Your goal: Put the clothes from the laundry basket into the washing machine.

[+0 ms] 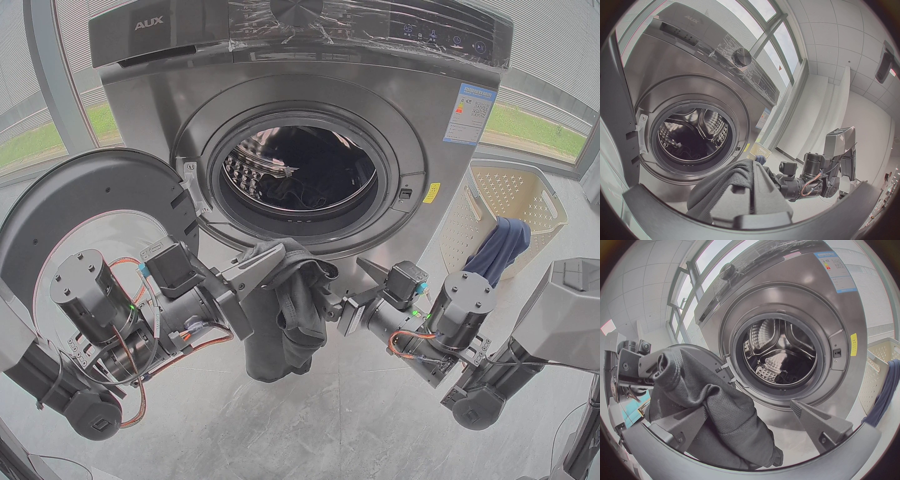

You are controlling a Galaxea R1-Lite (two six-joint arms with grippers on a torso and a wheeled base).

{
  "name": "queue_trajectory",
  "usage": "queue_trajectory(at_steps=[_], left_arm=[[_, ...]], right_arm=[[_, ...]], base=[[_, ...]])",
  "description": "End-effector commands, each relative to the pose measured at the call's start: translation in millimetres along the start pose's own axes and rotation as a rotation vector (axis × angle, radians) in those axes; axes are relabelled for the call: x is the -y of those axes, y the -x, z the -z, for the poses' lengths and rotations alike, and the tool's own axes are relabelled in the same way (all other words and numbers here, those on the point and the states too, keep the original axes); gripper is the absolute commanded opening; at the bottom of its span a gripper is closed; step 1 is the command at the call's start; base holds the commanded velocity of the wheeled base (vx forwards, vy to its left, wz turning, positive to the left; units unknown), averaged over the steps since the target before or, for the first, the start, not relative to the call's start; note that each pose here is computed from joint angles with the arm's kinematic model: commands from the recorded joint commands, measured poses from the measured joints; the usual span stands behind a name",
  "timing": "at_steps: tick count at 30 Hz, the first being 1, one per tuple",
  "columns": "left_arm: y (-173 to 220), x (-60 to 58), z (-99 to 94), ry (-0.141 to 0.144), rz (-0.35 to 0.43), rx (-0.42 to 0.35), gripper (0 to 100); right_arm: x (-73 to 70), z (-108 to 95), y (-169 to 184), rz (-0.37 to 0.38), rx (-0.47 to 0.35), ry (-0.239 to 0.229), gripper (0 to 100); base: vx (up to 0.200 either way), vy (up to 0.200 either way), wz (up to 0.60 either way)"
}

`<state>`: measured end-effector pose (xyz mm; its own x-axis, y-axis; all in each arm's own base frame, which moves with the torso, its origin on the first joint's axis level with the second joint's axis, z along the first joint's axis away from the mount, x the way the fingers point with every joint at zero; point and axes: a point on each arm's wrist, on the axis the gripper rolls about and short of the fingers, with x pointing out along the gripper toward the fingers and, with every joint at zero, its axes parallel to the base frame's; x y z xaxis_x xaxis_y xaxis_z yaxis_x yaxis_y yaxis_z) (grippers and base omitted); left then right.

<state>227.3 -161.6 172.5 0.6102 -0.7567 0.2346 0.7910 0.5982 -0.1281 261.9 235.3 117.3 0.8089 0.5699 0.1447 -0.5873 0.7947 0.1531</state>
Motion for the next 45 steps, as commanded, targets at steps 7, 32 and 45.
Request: queue_trajectory(at_steps=[7,32,45], left_arm=[[0,0.3,-0.8,-0.001,0.002,0.002,0],[-2,0.4,-4.4,-0.003,0.006,0.021,0],[-2,-0.1,-2.0,-0.001,0.003,0.013,0]], right_arm=[[24.2,-10,-4,0.07,0.037,0.007,100],[19.6,40,-6,0.055,-0.108,0.015,100],[4.8,2,-4,0.009,0.002,0.009,100]], base=[[0.0,0.0,0.0],[0.0,0.0,0.0],[0.0,0.0,0.0]])
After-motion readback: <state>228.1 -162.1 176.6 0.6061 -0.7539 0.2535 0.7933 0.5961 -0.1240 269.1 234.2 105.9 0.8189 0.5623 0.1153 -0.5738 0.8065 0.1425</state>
